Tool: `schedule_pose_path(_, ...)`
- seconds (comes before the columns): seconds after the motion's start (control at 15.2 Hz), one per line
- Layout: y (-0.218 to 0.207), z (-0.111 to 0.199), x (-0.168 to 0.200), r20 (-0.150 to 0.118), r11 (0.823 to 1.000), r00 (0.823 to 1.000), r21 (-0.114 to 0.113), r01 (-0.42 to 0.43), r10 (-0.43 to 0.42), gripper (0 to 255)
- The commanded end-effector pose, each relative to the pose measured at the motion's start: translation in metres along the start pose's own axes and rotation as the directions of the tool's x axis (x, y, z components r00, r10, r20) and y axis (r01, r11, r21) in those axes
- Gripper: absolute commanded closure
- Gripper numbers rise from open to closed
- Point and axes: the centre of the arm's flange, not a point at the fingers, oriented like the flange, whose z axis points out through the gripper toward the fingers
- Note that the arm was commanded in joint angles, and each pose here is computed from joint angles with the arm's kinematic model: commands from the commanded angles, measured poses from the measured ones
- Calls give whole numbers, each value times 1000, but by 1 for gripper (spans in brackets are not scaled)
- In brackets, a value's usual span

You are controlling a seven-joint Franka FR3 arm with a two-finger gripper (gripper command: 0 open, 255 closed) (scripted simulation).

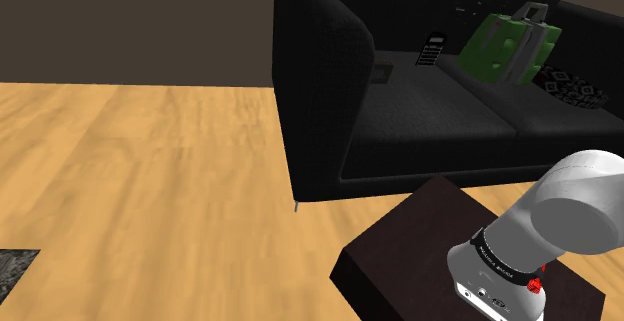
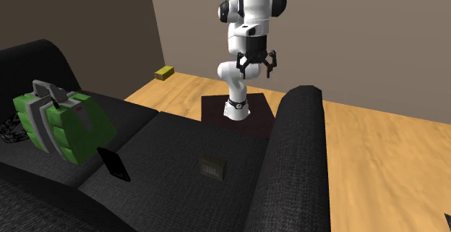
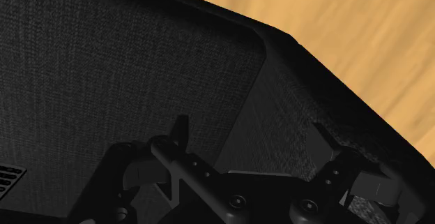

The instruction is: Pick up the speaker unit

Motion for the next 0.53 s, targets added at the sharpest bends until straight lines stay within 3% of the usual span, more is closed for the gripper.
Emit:
schedule_pose_path(0.0,0,0,0,0,1000,1000,0,0,0,0)
schedule_pose_path(0.2,31,21,14,3,996,996,6,93,-93,0)
schedule_pose_path(0.46,70,50,38,6,976,976,14,216,-216,0)
